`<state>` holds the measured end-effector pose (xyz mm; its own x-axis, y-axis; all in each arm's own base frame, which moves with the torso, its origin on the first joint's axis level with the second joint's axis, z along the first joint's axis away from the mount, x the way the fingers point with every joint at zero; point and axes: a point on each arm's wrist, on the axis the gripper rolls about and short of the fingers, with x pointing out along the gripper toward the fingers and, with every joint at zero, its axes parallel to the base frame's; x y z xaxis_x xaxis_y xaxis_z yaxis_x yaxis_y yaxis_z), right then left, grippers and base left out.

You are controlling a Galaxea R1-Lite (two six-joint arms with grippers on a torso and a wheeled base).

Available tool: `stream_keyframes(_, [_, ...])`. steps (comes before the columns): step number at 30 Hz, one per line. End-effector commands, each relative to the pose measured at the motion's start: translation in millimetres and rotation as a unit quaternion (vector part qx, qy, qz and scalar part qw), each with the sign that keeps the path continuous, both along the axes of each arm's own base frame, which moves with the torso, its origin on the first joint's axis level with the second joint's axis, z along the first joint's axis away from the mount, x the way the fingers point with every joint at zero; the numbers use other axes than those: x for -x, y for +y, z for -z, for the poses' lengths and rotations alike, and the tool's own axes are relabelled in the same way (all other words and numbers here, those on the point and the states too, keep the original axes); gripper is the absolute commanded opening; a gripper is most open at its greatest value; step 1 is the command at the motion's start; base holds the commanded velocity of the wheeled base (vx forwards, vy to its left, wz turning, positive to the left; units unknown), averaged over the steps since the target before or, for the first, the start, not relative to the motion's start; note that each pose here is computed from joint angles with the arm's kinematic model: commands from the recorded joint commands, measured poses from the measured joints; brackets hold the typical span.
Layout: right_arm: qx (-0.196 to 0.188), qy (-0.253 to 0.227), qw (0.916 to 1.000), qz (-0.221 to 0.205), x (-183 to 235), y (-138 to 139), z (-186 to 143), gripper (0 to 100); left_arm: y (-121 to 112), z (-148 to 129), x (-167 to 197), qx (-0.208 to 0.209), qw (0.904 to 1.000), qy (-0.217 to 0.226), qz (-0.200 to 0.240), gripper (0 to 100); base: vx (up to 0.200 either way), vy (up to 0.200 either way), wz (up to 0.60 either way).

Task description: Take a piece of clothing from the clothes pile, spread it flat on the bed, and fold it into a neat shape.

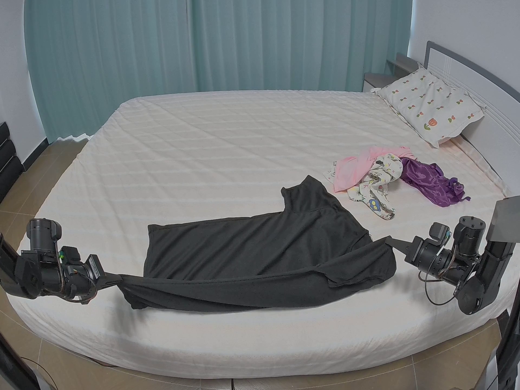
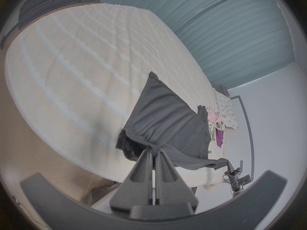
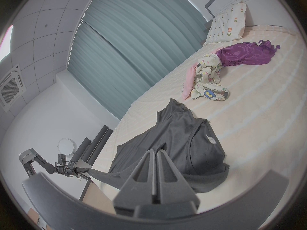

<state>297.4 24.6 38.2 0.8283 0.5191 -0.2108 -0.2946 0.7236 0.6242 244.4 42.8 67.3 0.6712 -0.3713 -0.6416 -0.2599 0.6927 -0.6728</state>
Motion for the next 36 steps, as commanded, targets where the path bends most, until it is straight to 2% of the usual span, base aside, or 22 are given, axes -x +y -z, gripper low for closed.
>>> stream_keyframes(1, [-0.001, 0.006, 1.0, 0.003, -14.8, -0.8, 14.0, 0, 4.4, 19.5, -19.7, 0.006, 0.9996, 0.028, -0.002, 0, 0.0, 0.0, 0.0])
stream_keyframes(6, [-0.001, 0.021, 0.9998, 0.003, -26.0, -0.4, 27.5, 0, 6.2, 28.1, -32.2, 0.002, 0.9994, 0.035, -0.004, 0, 0.0, 0.0, 0.0])
stream_keyframes(10, [-0.001, 0.027, 0.9996, 0.006, -38.6, -0.9, 40.0, 0, 2.4, 40.2, -50.2, -0.028, 0.9984, 0.048, -0.015, 0, 0.0, 0.0, 0.0])
stream_keyframes(15, [0.0, 0.039, 0.9992, 0.005, -47.7, 0.5, 48.6, 0, -1.7, 48.8, -63.5, -0.04, 0.9977, 0.052, -0.013, 0, 0.0, 0.0, 0.0])
stream_keyframes(21, [0.001, 0.042, 0.999, 0.012, -54.4, -1.6, 56.3, 0, -7.6, 51.5, -73.5, -0.057, 0.997, 0.05, -0.015, 0, 0.0, 0.0, 0.0])
stream_keyframes(29, [-0.008, 0.038, 0.9991, 0.019, -64.8, -2.4, 60.4, 0, -11.1, 55.7, -84.3, -0.052, 0.9972, 0.051, -0.019, 0, 0.0, 0.0, 0.0])
stream_keyframes(36, [-0.007, 0.043, 0.9988, 0.024, -68.5, -3.6, 63.4, 0, -14.1, 67.9, -93.3, -0.078, 0.9946, 0.056, -0.041, 0, 0.0, 0.0, 0.0])
